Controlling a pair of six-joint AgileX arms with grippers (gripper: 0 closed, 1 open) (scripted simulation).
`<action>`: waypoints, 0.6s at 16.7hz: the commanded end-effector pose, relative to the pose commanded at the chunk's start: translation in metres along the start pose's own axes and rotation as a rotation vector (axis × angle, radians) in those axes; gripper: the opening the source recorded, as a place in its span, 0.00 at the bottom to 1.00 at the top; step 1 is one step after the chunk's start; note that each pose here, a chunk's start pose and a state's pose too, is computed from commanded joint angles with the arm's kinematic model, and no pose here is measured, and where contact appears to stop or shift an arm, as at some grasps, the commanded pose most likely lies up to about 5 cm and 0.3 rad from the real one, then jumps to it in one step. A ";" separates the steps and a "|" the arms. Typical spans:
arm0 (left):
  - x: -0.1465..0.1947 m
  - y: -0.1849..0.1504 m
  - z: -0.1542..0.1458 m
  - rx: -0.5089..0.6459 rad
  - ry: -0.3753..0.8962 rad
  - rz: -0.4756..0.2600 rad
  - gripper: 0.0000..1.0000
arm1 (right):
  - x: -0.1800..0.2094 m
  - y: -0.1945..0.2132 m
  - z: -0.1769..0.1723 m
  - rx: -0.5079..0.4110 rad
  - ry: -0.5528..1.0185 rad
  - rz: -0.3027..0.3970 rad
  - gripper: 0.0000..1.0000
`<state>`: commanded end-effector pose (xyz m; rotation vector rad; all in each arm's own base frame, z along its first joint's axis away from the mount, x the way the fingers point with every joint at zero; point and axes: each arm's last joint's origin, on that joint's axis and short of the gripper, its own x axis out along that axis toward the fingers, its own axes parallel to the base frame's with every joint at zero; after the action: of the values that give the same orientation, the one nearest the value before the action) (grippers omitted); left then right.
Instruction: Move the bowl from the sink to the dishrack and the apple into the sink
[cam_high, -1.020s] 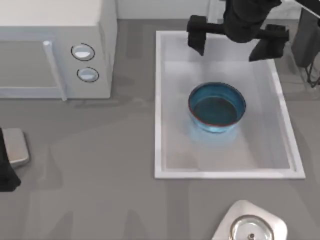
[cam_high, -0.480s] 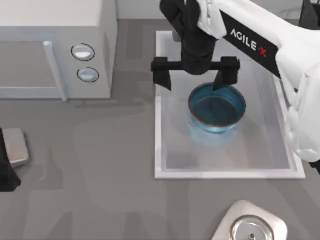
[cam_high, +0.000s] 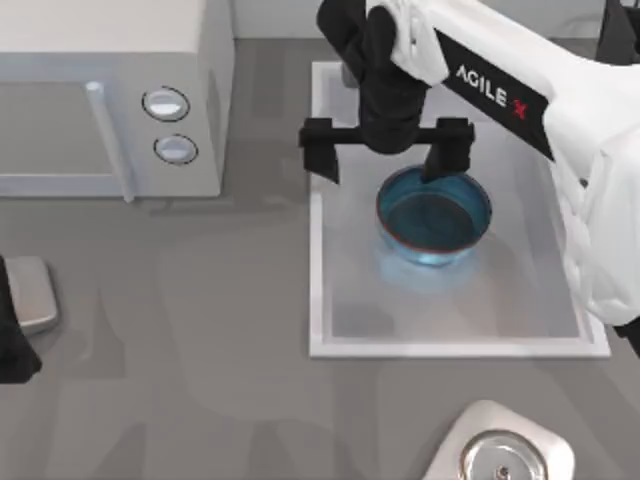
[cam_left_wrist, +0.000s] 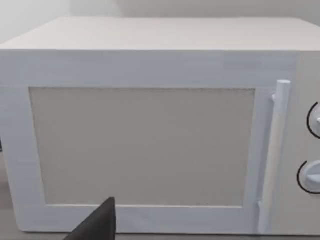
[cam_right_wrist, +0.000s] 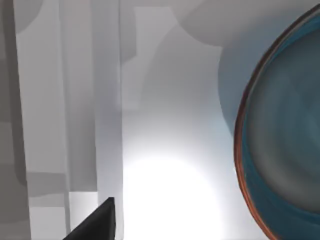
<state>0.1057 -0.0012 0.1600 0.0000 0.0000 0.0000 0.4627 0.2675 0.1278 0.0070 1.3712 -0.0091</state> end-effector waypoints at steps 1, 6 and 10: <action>0.000 0.000 0.000 0.000 0.000 0.000 1.00 | 0.012 0.001 0.000 -0.001 -0.001 0.000 1.00; 0.000 0.000 0.000 0.000 0.000 0.000 1.00 | 0.076 0.001 -0.001 -0.001 -0.001 0.000 1.00; 0.000 0.000 0.000 0.000 0.000 0.000 1.00 | 0.082 0.000 -0.002 -0.001 0.000 0.000 1.00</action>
<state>0.1057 -0.0012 0.1600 0.0000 0.0000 0.0000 0.4774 0.2676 0.0466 0.0066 1.3708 -0.0086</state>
